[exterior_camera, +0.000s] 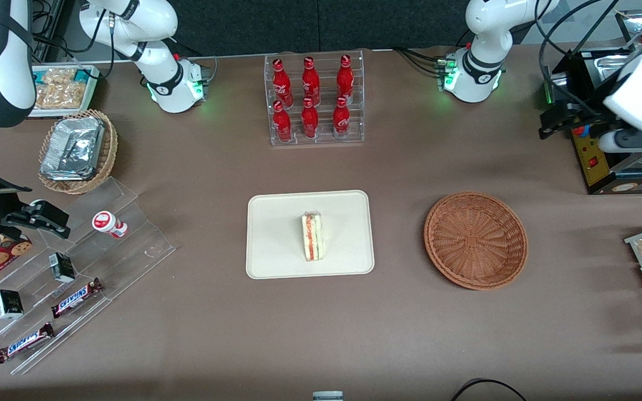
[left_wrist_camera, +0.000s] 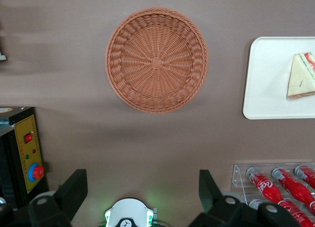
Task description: Place sandwich from basket to tray
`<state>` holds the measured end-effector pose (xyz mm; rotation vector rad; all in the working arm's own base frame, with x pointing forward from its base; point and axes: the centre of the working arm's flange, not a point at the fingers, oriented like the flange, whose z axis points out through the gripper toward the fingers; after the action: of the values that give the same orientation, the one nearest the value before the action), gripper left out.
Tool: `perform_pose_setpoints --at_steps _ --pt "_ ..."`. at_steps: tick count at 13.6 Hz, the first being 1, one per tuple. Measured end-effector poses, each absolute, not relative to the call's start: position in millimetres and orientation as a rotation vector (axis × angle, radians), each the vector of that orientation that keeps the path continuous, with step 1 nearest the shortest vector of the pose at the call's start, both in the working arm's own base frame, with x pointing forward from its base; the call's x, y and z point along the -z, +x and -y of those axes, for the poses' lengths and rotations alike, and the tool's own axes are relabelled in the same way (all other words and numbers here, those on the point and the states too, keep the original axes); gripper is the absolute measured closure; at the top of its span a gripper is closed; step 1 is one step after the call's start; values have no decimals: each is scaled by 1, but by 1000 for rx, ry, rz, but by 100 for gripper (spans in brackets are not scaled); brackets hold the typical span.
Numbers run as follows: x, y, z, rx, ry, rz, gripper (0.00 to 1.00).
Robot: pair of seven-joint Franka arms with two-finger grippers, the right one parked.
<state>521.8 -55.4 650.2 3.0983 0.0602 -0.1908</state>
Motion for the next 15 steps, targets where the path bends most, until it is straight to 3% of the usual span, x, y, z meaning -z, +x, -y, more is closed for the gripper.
perform_pose_setpoints --at_steps 8,15 --pt "-625 537 52 252 3124 -45 0" --pt "-623 538 65 247 3144 -10 0"
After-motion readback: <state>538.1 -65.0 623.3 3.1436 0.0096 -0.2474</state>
